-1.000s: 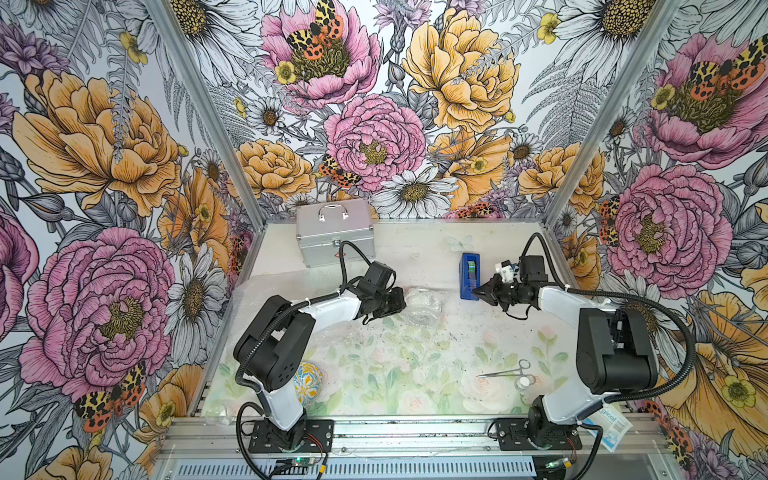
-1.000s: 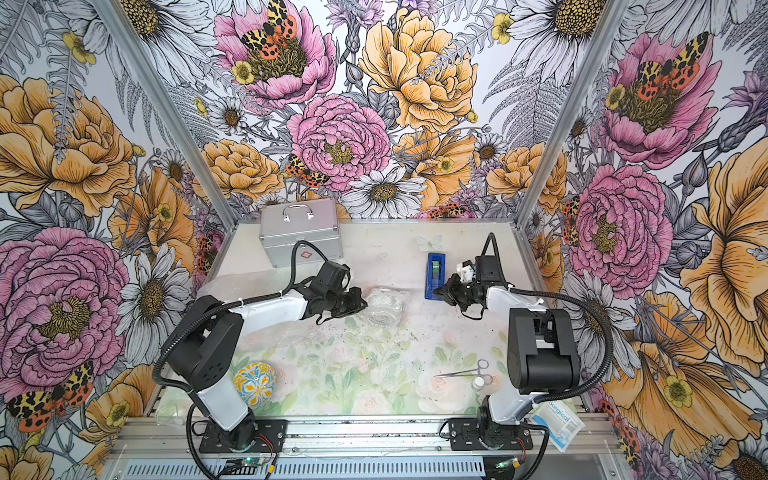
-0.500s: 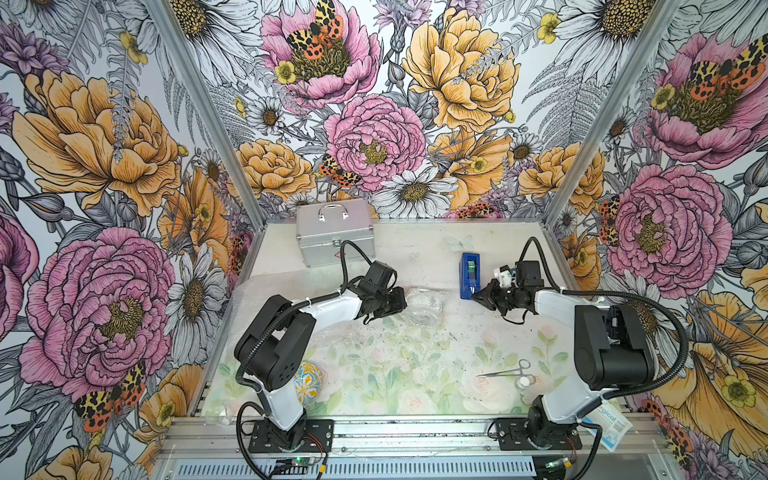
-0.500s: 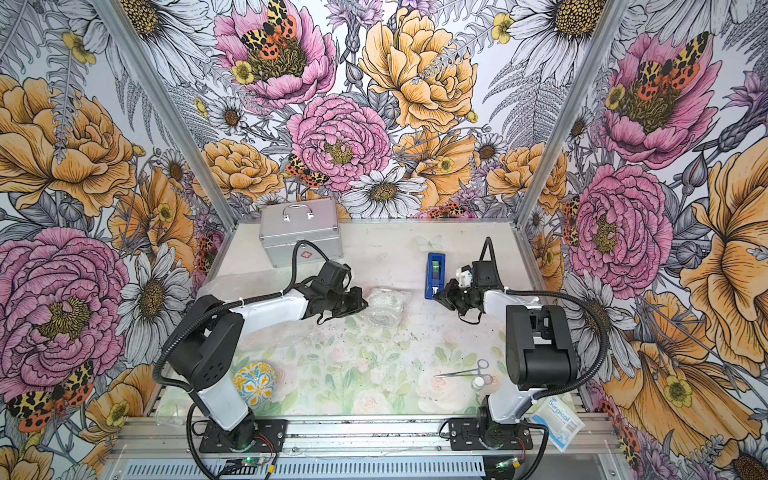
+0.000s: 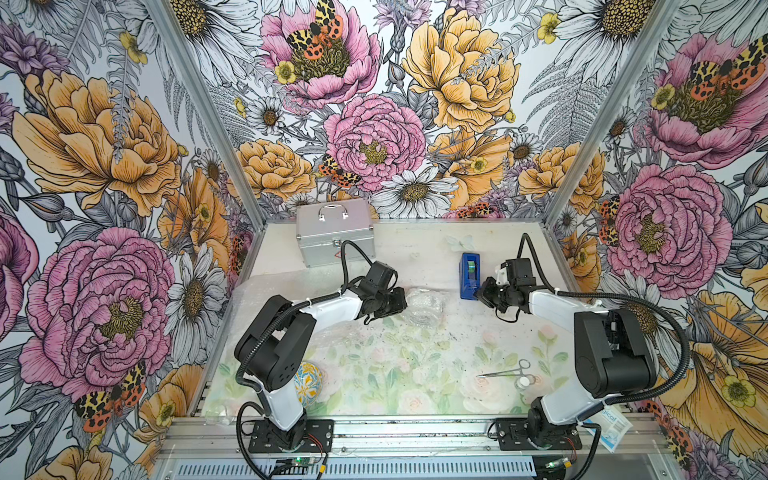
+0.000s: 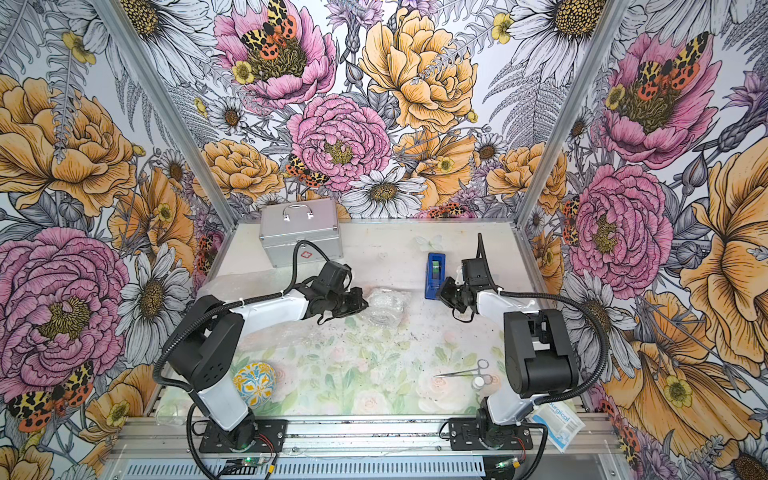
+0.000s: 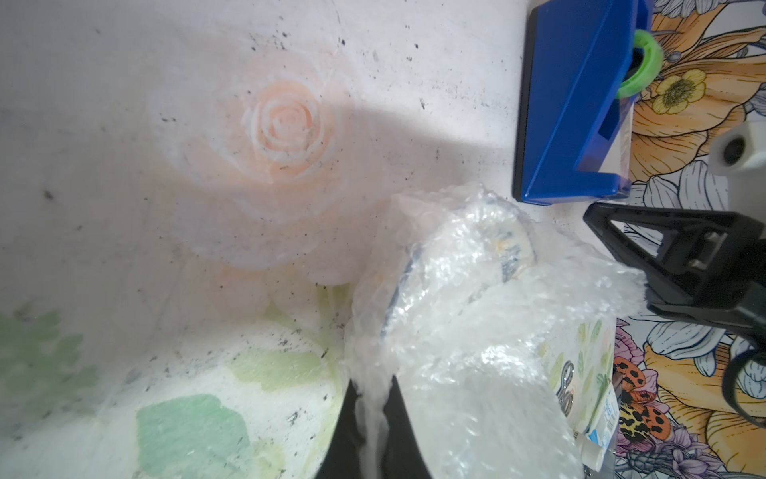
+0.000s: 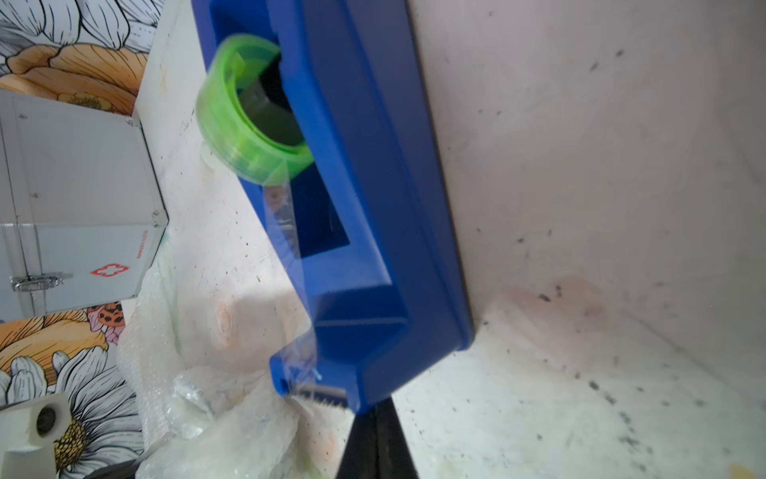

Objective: Wrap bowls in bubble wrap
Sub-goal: Tear off the tape using the Tape Cutter, then stick the tape on the bubble wrap.

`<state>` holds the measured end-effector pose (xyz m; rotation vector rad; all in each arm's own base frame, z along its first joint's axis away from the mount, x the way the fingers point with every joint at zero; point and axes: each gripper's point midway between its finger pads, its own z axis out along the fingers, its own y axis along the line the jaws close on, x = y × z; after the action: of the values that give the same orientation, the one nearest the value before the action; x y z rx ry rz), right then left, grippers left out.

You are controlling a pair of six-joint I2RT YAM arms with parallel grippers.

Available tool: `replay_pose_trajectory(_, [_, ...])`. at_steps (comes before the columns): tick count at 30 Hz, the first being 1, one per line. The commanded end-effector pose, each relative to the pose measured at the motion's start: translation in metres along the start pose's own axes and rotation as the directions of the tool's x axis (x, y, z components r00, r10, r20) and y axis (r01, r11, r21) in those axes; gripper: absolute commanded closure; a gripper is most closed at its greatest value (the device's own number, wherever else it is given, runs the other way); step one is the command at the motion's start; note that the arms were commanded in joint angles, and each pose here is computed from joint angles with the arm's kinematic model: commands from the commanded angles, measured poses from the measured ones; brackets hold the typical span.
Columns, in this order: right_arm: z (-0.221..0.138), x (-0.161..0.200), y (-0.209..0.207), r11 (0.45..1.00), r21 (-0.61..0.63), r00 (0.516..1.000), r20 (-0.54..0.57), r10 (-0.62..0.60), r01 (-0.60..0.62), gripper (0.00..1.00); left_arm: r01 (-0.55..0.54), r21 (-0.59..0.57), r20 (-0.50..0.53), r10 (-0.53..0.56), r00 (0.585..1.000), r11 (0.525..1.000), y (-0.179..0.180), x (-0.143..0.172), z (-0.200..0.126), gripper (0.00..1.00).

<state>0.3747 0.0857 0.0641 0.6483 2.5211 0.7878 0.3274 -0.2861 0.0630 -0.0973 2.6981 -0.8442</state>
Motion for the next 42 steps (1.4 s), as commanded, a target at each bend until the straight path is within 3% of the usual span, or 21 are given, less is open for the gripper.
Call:
replay_pose_trajectory(1, [-0.014, 0.002, -0.029, 0.986, 0.164, 0.999, 0.041, 0.026, -0.033, 1.0, 0.0, -0.036, 0.002, 0.0, 1.0, 0.999, 0.007, 0.004, 0.003, 1.0])
replay_pose_trajectory(6, [-0.013, 0.006, -0.039, 0.975, 0.223, 1.0, 0.012, 0.003, -0.005, 1.0, 0.004, -0.037, 0.002, -0.004, 1.0, 0.999, 0.009, 0.005, 0.004, 1.0])
replay_pose_trajectory(12, [-0.021, 0.014, -0.03, 0.983, 0.182, 1.0, 0.004, -0.03, 0.029, 1.0, -0.004, -0.036, 0.011, 0.004, 1.0, 0.999, 0.007, 0.004, 0.0, 1.0])
replay_pose_trajectory(19, [-0.048, 0.032, 0.021, 0.998, -0.03, 0.998, -0.021, -0.051, 0.05, 1.0, -0.004, -0.032, 0.012, 0.004, 1.0, 0.999, 0.005, 0.003, -0.001, 1.0])
replay_pose_trajectory(24, [-0.071, 0.063, 0.093, 0.971, -0.2, 0.99, -0.037, -0.138, 0.128, 1.0, -0.002, -0.011, 0.035, 0.002, 0.999, 1.0, -0.001, -0.002, -0.007, 1.0])
replay_pose_trajectory(28, [-0.056, 0.106, 0.149, 0.941, -0.287, 0.975, -0.076, -0.207, 0.177, 1.0, 0.022, 0.023, 0.04, -0.022, 0.999, 1.0, -0.009, -0.003, -0.004, 1.0])
replay_pose_trajectory(34, [-0.029, 0.134, 0.212, 0.902, -0.421, 0.988, -0.069, -0.141, 0.099, 1.0, 0.048, 0.042, 0.071, -0.051, 0.996, 0.998, -0.016, -0.002, -0.004, 1.0])
replay_pose_trajectory(42, [0.004, 0.136, 0.183, 0.951, -0.307, 0.996, -0.067, -0.067, 0.043, 1.0, 0.071, 0.037, 0.079, -0.074, 0.994, 0.997, -0.012, 0.0, -0.001, 1.0])
